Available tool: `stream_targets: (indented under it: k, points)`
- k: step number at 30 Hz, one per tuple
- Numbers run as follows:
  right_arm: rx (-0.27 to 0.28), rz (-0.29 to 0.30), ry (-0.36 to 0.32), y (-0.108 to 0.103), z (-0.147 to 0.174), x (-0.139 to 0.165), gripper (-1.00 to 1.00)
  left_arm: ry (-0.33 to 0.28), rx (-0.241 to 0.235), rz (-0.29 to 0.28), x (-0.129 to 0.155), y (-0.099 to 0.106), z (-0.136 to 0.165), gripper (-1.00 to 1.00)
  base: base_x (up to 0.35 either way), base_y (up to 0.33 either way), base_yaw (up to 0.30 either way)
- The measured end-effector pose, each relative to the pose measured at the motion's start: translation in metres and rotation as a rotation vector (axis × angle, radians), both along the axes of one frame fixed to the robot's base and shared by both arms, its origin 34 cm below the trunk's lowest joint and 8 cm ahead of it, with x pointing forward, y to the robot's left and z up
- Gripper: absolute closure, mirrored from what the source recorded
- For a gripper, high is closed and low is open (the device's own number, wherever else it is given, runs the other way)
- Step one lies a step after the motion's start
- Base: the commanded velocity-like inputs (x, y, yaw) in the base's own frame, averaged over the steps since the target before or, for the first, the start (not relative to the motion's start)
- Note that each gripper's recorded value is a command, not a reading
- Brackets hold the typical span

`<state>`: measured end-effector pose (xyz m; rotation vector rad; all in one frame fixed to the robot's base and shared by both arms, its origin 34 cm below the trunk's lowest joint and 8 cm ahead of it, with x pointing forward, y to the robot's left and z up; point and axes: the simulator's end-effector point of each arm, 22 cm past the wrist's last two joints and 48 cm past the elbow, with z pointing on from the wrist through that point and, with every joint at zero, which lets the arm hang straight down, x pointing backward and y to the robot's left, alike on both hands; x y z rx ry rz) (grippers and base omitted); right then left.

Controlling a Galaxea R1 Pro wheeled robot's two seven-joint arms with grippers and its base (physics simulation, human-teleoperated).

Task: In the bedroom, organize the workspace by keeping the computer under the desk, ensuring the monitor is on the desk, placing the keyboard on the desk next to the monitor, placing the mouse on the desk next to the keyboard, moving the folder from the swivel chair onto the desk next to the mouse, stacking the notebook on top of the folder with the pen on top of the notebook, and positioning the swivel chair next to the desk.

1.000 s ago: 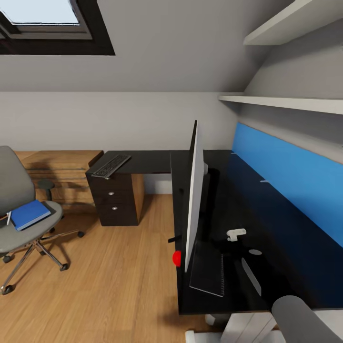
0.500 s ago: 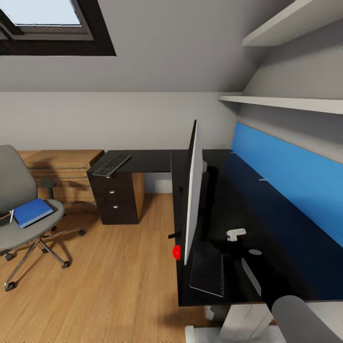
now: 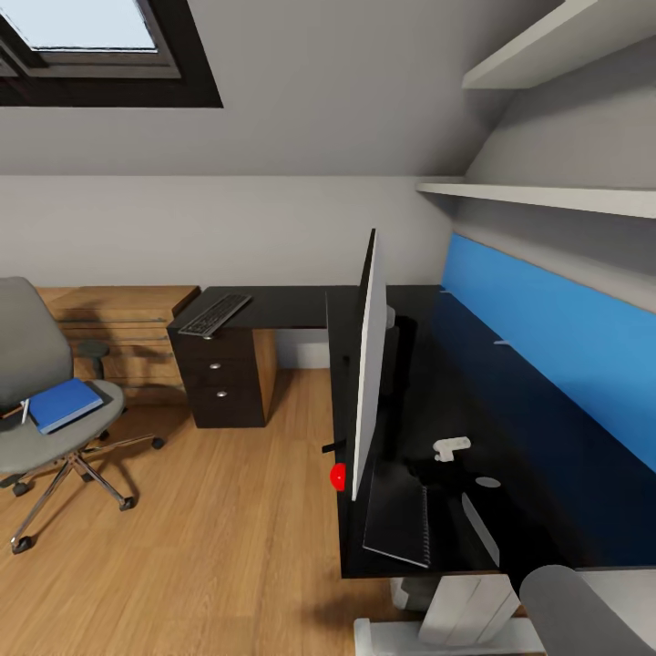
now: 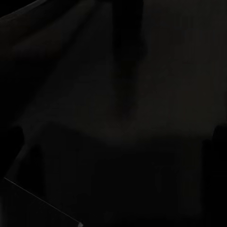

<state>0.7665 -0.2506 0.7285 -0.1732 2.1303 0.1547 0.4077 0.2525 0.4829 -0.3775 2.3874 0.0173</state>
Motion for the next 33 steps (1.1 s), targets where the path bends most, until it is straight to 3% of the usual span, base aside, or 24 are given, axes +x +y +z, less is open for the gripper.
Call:
stream_targets:
  k: [33]
  points:
    - [0.001,-0.001,0.000,-0.0006,0.0000,0.0000,-1.00,0.000,0.000,0.000,0.0000,0.0000,0.0000,-1.00,-0.041,0.000,0.000]
